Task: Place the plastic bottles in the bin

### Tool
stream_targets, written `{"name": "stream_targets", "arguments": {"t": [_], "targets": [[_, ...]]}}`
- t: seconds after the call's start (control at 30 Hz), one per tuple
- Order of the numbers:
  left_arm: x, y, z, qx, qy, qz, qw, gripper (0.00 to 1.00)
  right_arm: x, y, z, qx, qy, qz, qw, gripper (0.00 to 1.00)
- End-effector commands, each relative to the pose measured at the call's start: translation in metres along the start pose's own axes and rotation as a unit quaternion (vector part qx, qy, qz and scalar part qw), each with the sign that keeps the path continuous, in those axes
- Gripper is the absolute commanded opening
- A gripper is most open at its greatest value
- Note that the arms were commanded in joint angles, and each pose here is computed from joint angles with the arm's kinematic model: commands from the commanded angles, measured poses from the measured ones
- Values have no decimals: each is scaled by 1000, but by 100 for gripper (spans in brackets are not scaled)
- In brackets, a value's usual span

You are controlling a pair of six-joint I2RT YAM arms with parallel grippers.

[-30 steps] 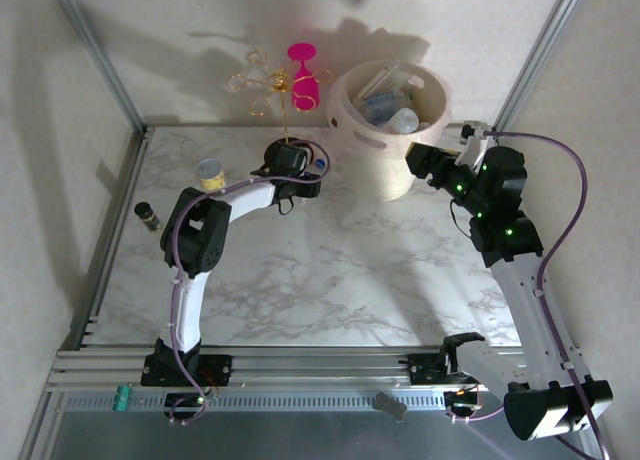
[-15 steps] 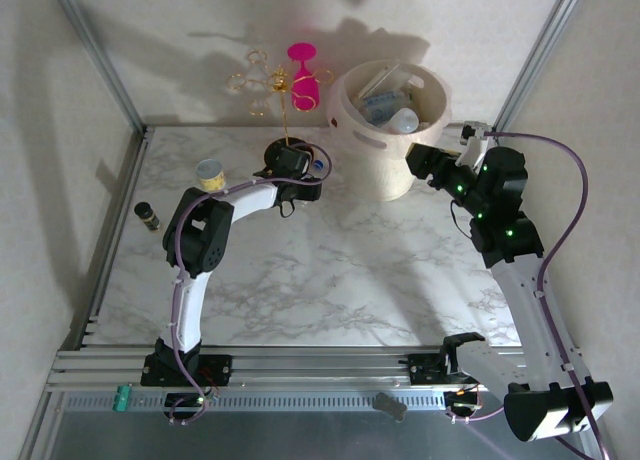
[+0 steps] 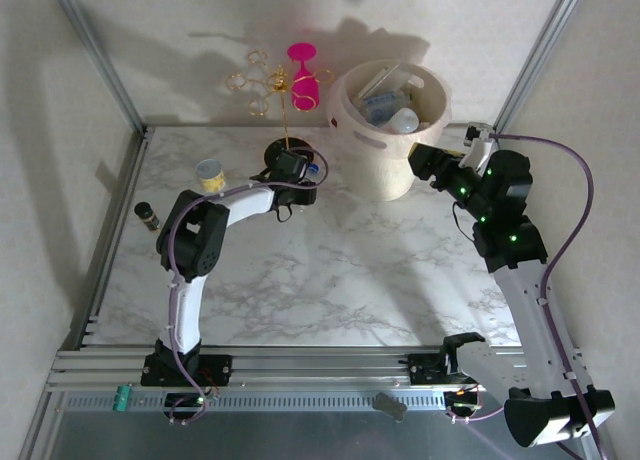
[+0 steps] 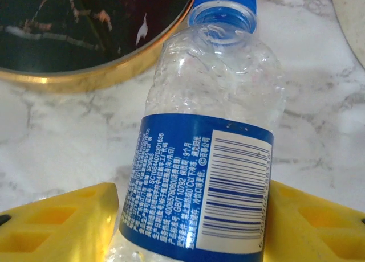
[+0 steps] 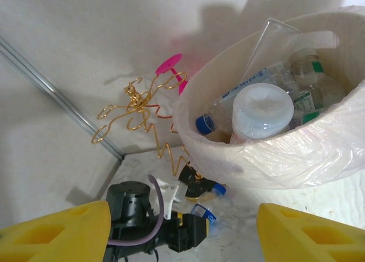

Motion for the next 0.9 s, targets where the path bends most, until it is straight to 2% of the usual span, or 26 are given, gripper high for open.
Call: {"name": "stream_targets", "arguments": {"t": [0.0, 0.37, 0.43, 0.53, 0.67, 0.8, 0.87], "targets": [[-33, -8, 6, -38, -16, -32, 999, 56, -8, 14, 5, 4, -6, 29, 1000, 68], [-141, -28, 5, -52, -92, -101, 989, 56, 3, 21, -19, 14, 37, 72, 997, 71], [-172, -33, 9, -52, -124, -125, 983, 56, 7, 36, -33, -4, 82, 131, 988, 71], [-215, -45, 17, -45, -172, -161, 971, 57, 12, 50, -48, 16, 123, 199, 972, 70], [-273, -58, 31, -31, -241, -211, 947, 57, 24, 66, -54, 35, 145, 227, 962, 72], [-314, -64, 43, -27, -289, -251, 923, 58, 33, 85, -53, 51, 149, 249, 955, 79], [-328, -68, 46, -24, -303, -271, 913, 58, 38, 96, -56, 56, 153, 265, 951, 87]]}}
Point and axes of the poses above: each hand's point on the last joint's axis, 136 mm out from that joint toward the fingers, its own x axis out along the fingers, its own y axis along the line the jaws close on, z = x × y, the point moved 4 cm from there along -x, back along the fingers, and after that the axes turned 8 degrees about x, right-handed, at the moved point
